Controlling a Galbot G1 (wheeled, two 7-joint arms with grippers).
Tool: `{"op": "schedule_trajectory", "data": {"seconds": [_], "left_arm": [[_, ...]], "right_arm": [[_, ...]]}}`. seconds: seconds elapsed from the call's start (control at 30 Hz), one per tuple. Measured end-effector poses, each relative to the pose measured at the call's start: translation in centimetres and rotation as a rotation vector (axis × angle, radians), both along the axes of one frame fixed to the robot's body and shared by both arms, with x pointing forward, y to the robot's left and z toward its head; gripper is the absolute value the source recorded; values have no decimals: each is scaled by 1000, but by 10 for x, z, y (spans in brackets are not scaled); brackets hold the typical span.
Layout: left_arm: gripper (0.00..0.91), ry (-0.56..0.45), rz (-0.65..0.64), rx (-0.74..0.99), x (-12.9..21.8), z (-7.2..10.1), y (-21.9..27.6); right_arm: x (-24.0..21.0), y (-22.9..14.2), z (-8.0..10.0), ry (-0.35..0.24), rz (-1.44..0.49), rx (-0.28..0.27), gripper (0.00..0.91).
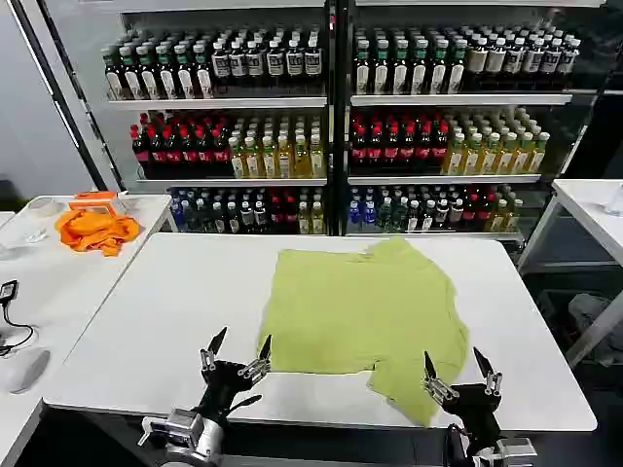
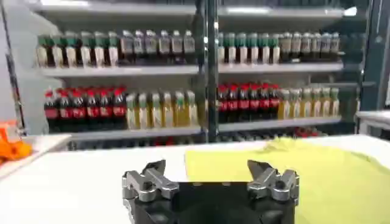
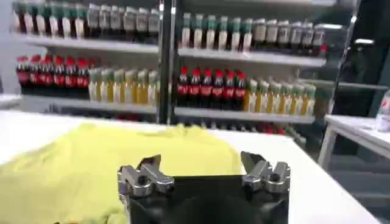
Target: Fold and organize the clothes.
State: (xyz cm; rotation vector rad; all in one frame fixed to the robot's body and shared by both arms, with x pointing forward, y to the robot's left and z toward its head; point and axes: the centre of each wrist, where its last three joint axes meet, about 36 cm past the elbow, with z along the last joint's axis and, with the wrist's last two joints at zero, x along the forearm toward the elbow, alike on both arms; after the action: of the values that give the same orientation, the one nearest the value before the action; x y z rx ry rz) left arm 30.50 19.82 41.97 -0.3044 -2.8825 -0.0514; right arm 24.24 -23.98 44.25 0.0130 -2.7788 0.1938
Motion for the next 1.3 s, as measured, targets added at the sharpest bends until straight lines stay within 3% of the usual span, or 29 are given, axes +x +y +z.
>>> {"op": "schedule_trajectory", "data": {"seconds": [0.17, 0.4, 0.83, 0.87, 0.9, 0.93, 0.97, 1.03, 1.3], "left_arm": [[907, 88, -14, 29, 11, -5, 5], [907, 193, -32, 65, 30, -13, 10], [897, 275, -54, 101, 55, -24, 8], [685, 280, -55, 100, 56, -24, 8], [554, 284, -57, 99, 56, -25, 8], [181, 289, -58, 98, 56, -25, 8], [50, 292, -60, 96, 56, -25, 8], [30, 300, -63, 90, 57, -26, 7], [20, 325, -70, 70, 57, -29, 8]], "right_arm": [[-5, 4, -7, 85, 1, -17, 907], [-4, 6, -15, 162, -7, -18, 907], [0, 16, -27, 237, 1, 26, 907], [0, 17, -27, 240, 2, 28, 786], [0, 17, -28, 243, 3, 32, 695], [0, 17, -29, 246, 3, 35, 574], [0, 17, -29, 248, 4, 38, 161], [0, 19, -30, 253, 6, 46, 0], [-2, 22, -31, 266, 15, 69, 0]]}}
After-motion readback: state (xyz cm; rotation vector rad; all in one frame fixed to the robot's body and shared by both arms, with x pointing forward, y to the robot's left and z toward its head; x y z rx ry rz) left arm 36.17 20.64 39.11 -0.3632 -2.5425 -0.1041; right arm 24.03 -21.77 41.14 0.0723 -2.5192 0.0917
